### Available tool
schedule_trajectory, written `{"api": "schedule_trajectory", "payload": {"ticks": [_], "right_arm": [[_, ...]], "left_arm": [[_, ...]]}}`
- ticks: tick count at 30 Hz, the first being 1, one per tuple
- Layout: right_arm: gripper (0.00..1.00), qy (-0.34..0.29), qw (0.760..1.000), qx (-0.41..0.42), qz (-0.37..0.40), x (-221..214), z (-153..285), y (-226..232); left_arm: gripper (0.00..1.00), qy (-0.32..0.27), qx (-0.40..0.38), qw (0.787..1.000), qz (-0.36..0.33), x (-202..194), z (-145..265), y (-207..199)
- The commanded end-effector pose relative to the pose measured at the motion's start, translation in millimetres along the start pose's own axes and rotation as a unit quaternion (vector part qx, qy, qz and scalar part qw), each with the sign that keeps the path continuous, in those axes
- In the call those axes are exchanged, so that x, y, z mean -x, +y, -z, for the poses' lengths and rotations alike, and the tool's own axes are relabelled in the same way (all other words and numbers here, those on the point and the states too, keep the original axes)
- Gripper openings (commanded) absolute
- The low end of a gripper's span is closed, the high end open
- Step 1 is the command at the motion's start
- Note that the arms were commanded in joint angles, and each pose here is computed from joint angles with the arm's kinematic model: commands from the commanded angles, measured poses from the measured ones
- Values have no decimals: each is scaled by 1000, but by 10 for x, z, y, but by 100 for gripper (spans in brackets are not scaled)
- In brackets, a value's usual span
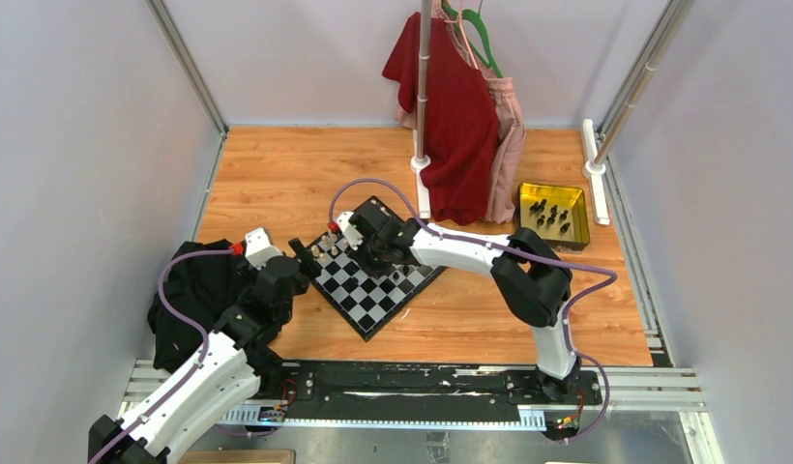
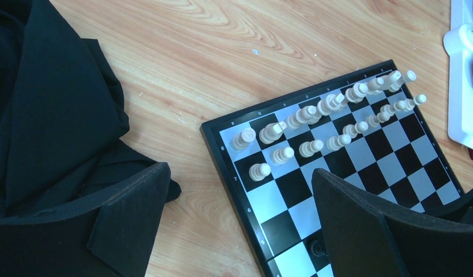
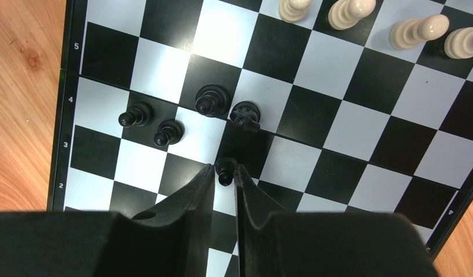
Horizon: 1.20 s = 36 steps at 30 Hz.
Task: Set up the chess pieces on the board
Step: Pick up the chess piece from the chessboard.
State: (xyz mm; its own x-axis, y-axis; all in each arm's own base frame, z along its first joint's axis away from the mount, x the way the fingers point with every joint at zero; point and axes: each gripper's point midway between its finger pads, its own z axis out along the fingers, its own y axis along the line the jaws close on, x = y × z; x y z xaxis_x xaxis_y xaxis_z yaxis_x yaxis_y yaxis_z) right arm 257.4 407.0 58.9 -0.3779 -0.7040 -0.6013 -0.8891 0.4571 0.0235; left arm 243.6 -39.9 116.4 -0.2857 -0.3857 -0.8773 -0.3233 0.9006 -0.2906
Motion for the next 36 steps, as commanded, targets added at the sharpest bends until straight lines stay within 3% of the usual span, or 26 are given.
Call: {"api": "schedule_trajectory", "payload": {"ticks": [1,12,36], "right_arm": [[22,2,1000,13,13,44,-15,83],[0,-1,1000,10,14,46,39,77],[0,21,999,-27,5,-337,338,88]], "left_arm": [[100,-15,9,1000,6,54,-7,19],[100,-14,9,1000,5,42,-12,21],[100,-10,15,1000,5,21,-9,47]]}}
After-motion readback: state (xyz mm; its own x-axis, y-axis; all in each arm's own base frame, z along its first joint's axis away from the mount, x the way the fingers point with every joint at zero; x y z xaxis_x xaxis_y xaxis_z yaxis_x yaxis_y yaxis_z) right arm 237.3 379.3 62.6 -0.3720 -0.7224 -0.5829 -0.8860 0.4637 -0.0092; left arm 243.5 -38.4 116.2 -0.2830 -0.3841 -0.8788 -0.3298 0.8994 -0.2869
